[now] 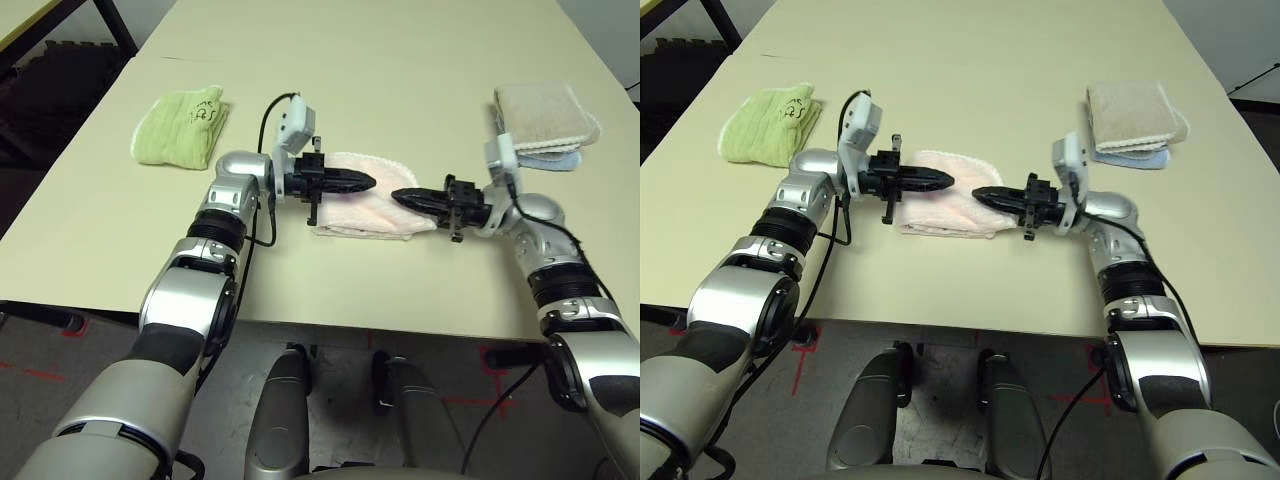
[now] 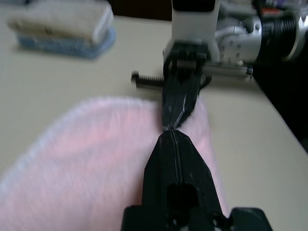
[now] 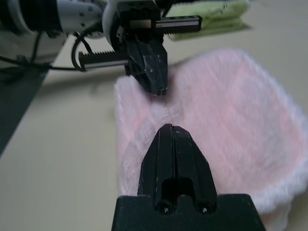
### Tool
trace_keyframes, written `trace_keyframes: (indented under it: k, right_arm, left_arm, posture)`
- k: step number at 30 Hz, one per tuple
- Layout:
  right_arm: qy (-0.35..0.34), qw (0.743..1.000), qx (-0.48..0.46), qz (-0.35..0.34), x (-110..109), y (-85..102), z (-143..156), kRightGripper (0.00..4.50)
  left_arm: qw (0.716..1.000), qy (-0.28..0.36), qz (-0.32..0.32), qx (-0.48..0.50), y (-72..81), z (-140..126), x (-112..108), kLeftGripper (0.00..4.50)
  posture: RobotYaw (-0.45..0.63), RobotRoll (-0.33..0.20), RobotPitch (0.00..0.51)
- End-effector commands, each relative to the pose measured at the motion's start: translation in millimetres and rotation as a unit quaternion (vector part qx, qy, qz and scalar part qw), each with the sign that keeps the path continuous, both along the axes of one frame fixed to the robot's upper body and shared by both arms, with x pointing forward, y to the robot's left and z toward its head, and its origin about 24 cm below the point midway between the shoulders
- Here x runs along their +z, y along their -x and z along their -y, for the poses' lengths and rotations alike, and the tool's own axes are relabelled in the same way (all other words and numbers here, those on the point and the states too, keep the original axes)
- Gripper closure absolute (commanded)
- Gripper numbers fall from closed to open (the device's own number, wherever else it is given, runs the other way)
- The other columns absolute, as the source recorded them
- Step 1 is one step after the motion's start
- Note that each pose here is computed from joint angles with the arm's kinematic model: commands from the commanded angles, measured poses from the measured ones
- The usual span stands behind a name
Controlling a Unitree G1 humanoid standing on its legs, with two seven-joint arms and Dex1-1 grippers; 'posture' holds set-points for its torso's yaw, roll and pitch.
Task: Fold the towel and set it aside.
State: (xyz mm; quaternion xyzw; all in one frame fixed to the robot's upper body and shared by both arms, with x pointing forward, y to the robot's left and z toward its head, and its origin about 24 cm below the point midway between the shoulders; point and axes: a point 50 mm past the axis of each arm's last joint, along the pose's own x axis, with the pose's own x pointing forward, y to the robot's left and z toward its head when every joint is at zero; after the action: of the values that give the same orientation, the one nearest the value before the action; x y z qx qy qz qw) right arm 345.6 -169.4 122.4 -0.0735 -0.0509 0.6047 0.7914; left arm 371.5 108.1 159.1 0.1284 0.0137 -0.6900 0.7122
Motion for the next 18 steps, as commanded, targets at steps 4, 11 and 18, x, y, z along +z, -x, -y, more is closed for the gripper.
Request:
trace_keyframes:
  k: [4,11,18]
  right_arm:
    - [0.035,0.999,-0.011,-0.014,-18,1.5,6,4.5]
    - [0.049,0.999,-0.019,-0.008,-14,-0.2,15,4.5]
    - [0.012,0.999,-0.009,0.041,25,-5.5,24,4.5]
  left_arm:
    - [0.995,-0.092,-0.016,0.033,1.3,-25,-25,4.49]
    - [0.991,-0.119,-0.008,0.063,-0.8,-44,-23,4.49]
    - [0.994,-0.092,0.02,0.052,-4.1,-53,6,4.49]
  posture:
    - [0.1,0.0,0.179]
    - [0.1,0.0,0.182]
    - [0.1,0.0,0.186]
